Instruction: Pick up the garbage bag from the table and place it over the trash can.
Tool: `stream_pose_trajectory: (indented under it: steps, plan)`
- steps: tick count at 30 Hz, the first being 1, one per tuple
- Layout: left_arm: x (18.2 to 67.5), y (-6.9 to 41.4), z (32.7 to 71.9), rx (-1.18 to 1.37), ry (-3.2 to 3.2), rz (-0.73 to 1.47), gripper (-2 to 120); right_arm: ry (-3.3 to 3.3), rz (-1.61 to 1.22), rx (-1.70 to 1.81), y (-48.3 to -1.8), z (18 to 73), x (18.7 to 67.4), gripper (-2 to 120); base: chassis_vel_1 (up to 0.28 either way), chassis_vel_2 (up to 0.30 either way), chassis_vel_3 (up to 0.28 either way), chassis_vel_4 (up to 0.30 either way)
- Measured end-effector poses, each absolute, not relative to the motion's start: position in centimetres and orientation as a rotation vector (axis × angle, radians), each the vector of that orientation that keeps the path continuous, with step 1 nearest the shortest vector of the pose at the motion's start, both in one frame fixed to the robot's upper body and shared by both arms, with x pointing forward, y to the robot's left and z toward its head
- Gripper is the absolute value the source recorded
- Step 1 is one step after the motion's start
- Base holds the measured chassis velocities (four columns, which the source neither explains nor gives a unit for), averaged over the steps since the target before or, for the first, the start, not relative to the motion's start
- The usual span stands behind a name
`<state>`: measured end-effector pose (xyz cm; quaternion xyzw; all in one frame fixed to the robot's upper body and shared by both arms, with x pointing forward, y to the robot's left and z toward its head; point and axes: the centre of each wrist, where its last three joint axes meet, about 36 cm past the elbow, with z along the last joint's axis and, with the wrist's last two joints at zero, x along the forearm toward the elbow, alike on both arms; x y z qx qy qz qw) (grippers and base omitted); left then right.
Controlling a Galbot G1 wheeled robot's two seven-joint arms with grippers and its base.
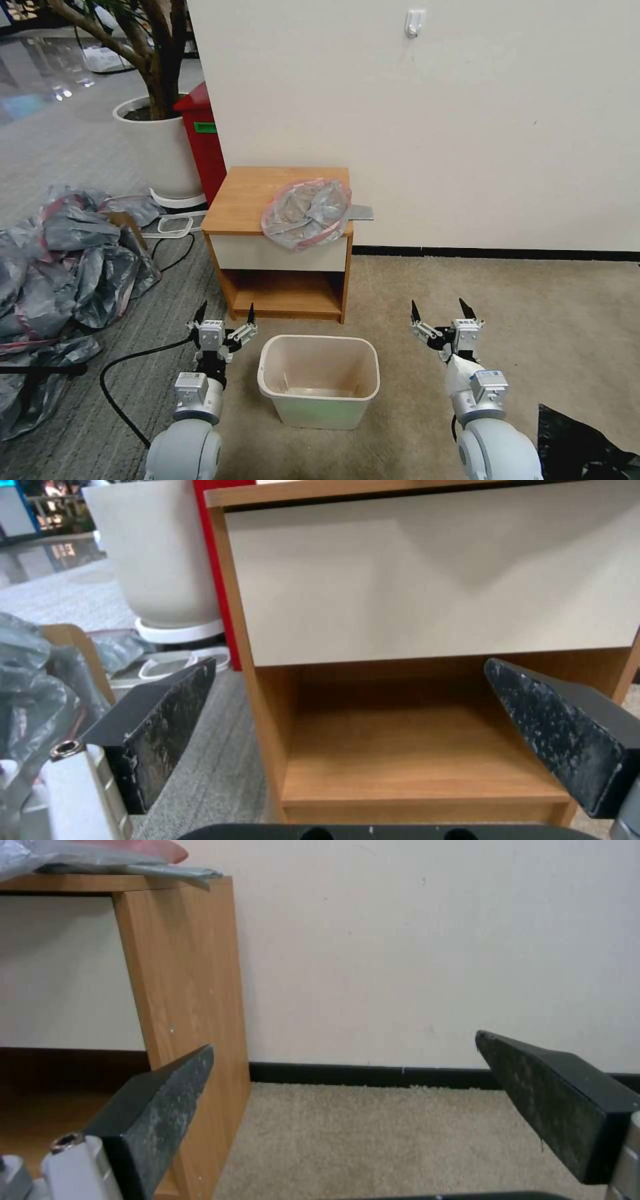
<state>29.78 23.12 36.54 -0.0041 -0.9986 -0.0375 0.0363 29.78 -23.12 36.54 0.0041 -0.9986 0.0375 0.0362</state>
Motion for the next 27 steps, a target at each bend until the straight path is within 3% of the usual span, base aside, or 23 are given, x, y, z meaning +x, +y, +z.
stream_pose_trajectory:
  steps: [27]
  plan:
    - [29.78,23.12,36.54,-0.013,-3.067,-0.115,100,-3.067,0.115,0.013,-23.12,36.54,29.78,100,0.000,0.000,0.000,0.000]
